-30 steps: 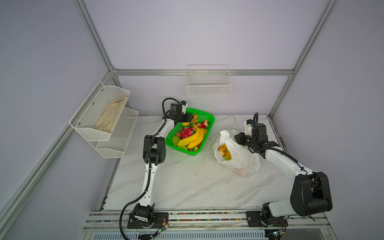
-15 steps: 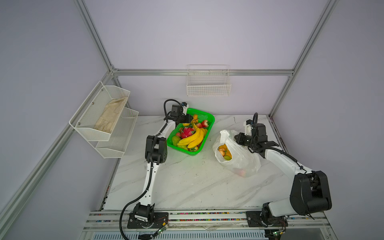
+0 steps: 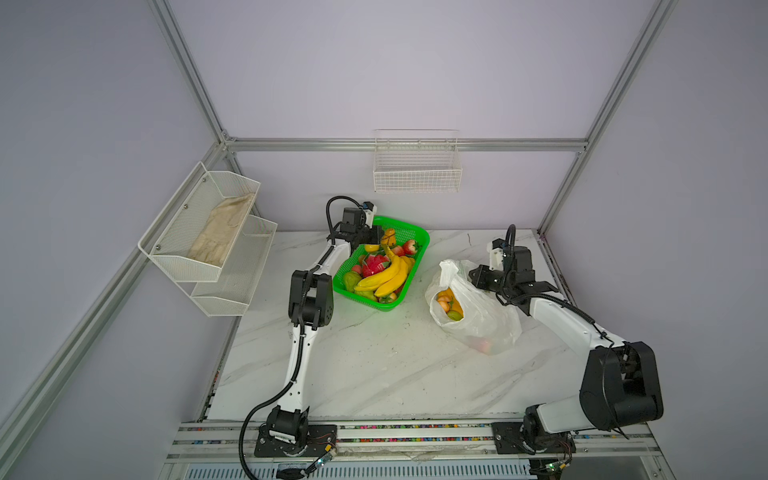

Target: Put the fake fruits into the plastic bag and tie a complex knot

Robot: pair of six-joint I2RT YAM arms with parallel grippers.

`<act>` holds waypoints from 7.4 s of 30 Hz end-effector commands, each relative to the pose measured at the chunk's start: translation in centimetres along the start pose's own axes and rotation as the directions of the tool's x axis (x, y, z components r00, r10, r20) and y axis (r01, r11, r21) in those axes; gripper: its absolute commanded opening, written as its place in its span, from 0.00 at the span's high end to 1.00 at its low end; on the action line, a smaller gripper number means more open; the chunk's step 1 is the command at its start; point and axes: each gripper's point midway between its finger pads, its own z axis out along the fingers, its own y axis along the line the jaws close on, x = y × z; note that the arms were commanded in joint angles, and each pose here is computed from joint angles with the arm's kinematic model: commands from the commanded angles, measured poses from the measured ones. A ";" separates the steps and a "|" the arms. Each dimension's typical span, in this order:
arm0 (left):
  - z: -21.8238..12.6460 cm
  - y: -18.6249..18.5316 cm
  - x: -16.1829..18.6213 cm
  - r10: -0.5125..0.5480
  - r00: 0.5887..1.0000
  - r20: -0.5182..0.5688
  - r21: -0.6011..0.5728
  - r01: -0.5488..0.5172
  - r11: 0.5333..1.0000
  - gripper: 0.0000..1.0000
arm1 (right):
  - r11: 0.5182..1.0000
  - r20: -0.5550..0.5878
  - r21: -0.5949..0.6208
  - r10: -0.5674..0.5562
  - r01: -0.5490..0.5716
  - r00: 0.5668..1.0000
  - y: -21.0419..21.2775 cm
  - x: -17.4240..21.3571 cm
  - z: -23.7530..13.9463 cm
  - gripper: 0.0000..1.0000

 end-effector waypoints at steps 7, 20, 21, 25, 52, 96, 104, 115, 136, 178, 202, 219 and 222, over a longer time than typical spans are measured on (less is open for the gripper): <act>-8.5 -4.1 -6.7 0.089 0.975 0.206 -0.023 -0.086 0.996 1.00 | 1.000 0.036 -0.008 -0.024 0.024 0.999 0.6 -1.6 -0.4 1.00; -20.7 -9.2 -4.6 -0.072 0.957 0.281 0.023 0.069 0.997 1.00 | 0.999 0.061 -0.035 -0.021 0.023 0.998 1.5 -2.6 -1.1 1.00; -22.1 -10.1 -4.2 -0.102 0.949 0.300 0.047 0.092 0.995 1.00 | 0.999 0.065 -0.040 -0.024 0.027 0.998 1.7 -2.7 -1.2 1.00; -25.5 -14.3 -0.9 -0.112 0.951 0.289 0.098 0.087 0.991 1.00 | 0.998 0.084 -0.058 -0.031 0.036 0.996 2.4 -3.4 -1.9 1.00; -28.5 -34.7 12.2 0.006 0.997 0.081 0.421 -0.040 0.906 1.00 | 0.991 0.130 -0.126 -0.025 0.042 0.991 4.7 -4.6 -4.9 1.00; -17.8 -37.7 10.9 -0.036 0.992 0.117 0.457 -0.021 0.889 0.93 | 0.995 0.185 -0.096 0.008 0.010 0.983 4.7 -5.1 -7.6 1.00; -18.0 -35.3 11.3 -0.076 0.990 0.118 0.444 0.016 0.896 1.00 | 1.000 0.203 0.008 -0.028 0.027 0.979 3.2 -6.1 -7.2 1.00; -17.2 -35.2 12.4 0.007 0.997 0.071 0.493 -0.041 0.869 0.78 | 0.998 0.198 -0.048 -0.020 0.030 0.980 4.2 -6.8 -6.3 1.00; -24.6 -31.7 14.7 0.264 0.960 0.091 0.396 -0.278 0.875 0.29 | 1.000 0.172 0.012 -0.023 0.021 0.985 2.5 -6.1 -4.6 1.00; -14.1 -3.7 2.6 -0.170 0.984 -0.054 -0.050 0.168 0.985 0.33 | 0.999 0.165 0.035 -0.006 0.001 0.986 1.6 -6.1 -2.9 1.00; -12.9 -2.7 3.9 -0.190 0.978 -0.082 -0.043 0.187 0.981 0.92 | 0.999 0.152 0.051 0.000 -0.008 0.988 1.1 -5.7 -2.5 1.00; -16.7 -2.4 2.9 -0.148 0.989 0.028 -0.089 0.150 0.985 1.00 | 0.999 0.139 0.053 -0.004 -0.003 0.990 0.8 -5.3 -2.0 1.00; -16.8 -2.4 4.0 -0.131 0.991 -0.018 -0.096 0.129 0.987 0.73 | 0.999 0.138 0.054 -0.006 -0.002 0.990 0.8 -5.3 -1.9 1.00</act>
